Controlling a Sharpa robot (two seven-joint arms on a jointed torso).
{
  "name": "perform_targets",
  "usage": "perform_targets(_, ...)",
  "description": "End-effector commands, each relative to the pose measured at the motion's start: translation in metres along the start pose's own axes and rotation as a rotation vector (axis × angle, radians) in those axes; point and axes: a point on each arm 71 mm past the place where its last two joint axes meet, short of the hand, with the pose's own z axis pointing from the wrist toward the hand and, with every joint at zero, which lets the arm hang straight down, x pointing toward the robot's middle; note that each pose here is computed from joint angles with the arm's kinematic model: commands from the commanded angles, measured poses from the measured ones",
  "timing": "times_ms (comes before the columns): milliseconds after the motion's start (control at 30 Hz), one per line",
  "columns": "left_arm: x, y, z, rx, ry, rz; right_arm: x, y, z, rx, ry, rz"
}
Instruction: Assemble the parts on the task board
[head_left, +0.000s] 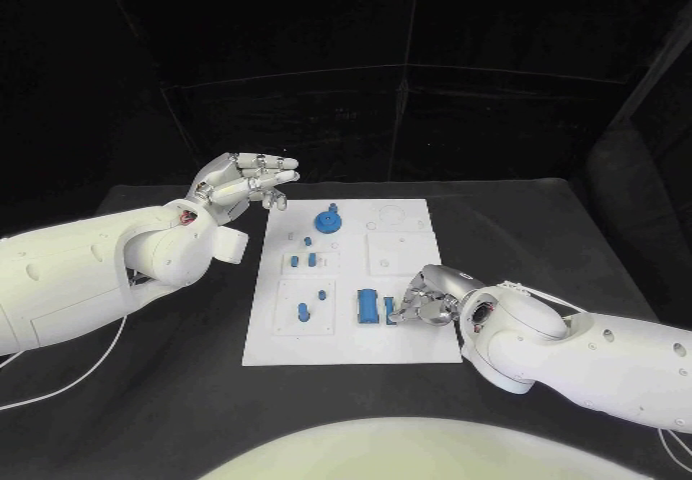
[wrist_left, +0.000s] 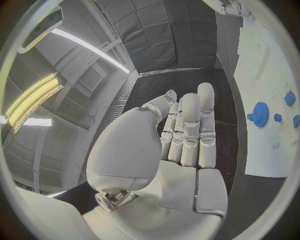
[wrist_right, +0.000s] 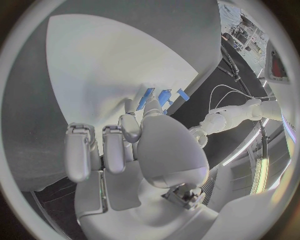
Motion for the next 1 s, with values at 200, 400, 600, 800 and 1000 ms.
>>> perform_targets(200, 0.0013, -0.0011, 0.0003, 0.006, 0.01, -0.008, -0.001, 0.002, 0.0, -0.006, -0.016, 0.001)
perform_targets(400, 0.0008, -0.0011, 0.0002, 0.005, 0.009, -0.007, -0.004, 0.002, -0.005, -0.037, -0.027, 0.032)
perform_targets(600, 0.0, -0.0009, 0.001, 0.007, 0.005, -0.004, -0.016, -0.005, -0.012, -0.142, -0.045, 0.205)
perform_targets(800, -0.0044, 0.0028, 0.0052, 0.004, -0.032, -0.021, -0.052, -0.016, 0.009, -0.267, -0.071, 0.536)
perform_targets(1000, -0.0119, 0.0145, 0.0108, -0.009, -0.095, -0.067, -0.086, -0.031, 0.044, -0.319, -0.138, 0.762)
